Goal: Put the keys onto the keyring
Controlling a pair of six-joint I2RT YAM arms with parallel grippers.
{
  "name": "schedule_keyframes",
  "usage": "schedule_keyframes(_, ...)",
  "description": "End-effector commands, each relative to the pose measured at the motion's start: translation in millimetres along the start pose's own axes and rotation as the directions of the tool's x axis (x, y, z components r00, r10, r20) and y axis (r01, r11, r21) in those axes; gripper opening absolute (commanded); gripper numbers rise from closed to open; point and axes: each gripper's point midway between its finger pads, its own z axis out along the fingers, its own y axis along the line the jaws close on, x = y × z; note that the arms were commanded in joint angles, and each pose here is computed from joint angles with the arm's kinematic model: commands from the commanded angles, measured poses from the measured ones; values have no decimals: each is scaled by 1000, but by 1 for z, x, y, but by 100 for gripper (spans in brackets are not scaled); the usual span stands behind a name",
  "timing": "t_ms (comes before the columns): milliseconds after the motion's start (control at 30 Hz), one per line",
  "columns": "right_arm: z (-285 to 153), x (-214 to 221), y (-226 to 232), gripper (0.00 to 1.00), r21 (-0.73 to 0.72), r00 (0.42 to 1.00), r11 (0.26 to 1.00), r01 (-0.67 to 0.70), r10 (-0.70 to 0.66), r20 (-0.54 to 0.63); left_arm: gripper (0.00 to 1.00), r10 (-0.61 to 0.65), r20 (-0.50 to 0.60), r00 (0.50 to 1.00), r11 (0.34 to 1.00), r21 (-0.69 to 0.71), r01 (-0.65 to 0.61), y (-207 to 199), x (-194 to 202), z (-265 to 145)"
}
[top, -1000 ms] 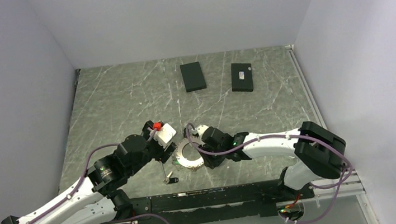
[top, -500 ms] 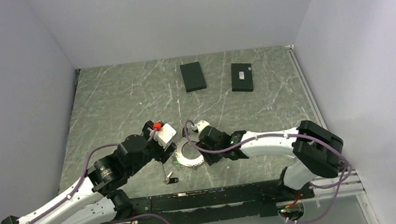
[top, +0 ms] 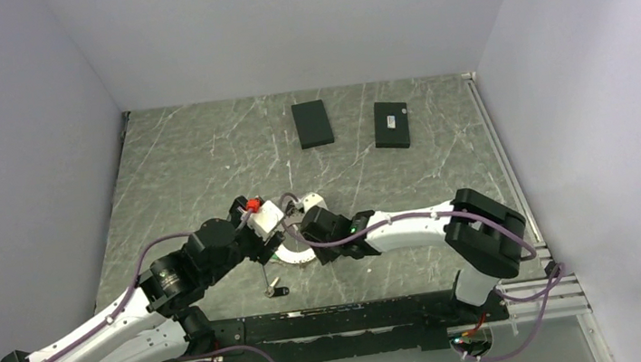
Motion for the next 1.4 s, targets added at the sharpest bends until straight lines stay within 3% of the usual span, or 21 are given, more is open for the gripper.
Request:
schedule_keyframes(0,14,40,-12,34,76,991,996,41,-31,-127,73,-32,56,998,999,-14,33,4,-18,-6)
schedule_keyframes(233,6,16,-8,0,69,996,996,60,-55,-63,73,-31,47,998,999,-14,32,4,-17,-5)
schedule_keyframes(600,-47,-44,-7,0,55,992,997,63,-68,107,72,-34,50,998,999,-14,35,4,-18,-6)
schedule_keyframes(900,-83,-77,2,0,-70,981,997,21,-7,195,72,-43,57,997,999,-12,43,4,-20,-7)
schedule_keyframes(1067,-116,-104,25,0,-319,968,947,36,46,246,73,-81,133,988,993,101,67,-14,-37,-12)
schedule_keyframes(1233,-156,-123,37,0,-541,972,835,101,34,235,73,-100,240,966,955,297,25,-46,-59,-27)
schedule_keyframes(1367,-168,-130,27,0,-538,983,841,60,45,179,73,-85,262,961,922,387,-25,-62,-67,-30)
